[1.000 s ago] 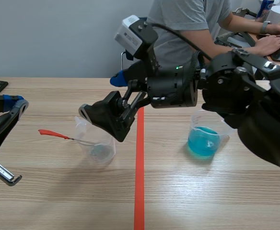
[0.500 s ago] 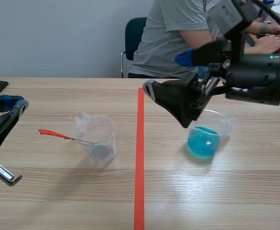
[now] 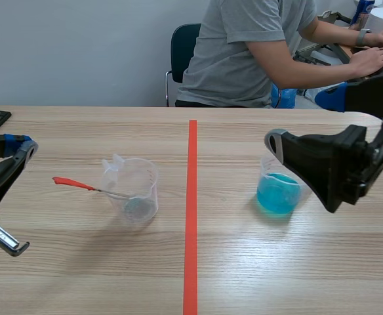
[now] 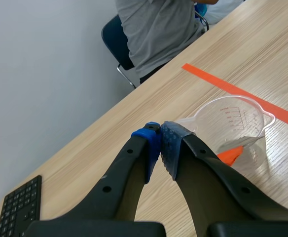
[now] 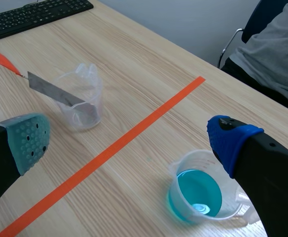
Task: Do the redox reaction experiment.
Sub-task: 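Return to the home posture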
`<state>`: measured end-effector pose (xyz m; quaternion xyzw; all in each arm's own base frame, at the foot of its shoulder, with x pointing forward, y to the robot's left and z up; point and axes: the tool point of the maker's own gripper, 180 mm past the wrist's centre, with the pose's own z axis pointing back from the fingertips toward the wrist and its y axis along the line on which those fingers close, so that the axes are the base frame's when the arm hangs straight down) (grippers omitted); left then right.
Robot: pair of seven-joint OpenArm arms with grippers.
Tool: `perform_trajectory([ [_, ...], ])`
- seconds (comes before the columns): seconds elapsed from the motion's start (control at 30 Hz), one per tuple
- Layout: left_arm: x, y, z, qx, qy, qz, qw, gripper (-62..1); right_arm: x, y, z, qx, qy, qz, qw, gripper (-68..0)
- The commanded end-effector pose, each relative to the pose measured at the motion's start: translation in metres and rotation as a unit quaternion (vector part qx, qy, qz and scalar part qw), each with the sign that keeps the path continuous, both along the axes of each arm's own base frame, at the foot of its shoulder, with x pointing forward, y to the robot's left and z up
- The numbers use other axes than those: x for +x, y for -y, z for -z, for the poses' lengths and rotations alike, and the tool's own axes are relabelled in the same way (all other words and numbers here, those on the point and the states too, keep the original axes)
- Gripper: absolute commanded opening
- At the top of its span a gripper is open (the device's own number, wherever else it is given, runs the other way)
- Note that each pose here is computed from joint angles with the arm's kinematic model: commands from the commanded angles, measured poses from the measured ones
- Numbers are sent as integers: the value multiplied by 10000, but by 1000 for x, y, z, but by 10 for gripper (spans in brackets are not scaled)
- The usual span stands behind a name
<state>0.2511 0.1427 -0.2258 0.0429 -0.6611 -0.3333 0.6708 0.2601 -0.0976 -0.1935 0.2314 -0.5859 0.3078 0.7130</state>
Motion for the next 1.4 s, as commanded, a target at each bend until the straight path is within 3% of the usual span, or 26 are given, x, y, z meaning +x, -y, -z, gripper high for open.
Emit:
perform_trajectory([
  [0.0,1,-3,-4,6,53,-125,9999,-578,-3,0,-11,93,120,47,9999,4],
  [0.23,-5,-29,-3,206,76,-507,9985,-578,-26,19,-15,-15,58,316,9995,4],
  [0.43,-17,-39,-3,301,72,-522,9982,-578,-36,34,-23,9,78,526,9986,4],
  [0.77,-22,-40,2,320,-35,-526,9981,-578,-37,45,-22,-145,56,653,9977,4],
  [1.1,-22,-41,3,337,-69,-548,9979,-578,-37,44,-22,-153,61,650,9977,4],
  [1.37,-19,-32,1,398,-4,-290,9988,-578,-37,44,-23,-137,85,647,9978,4],
])
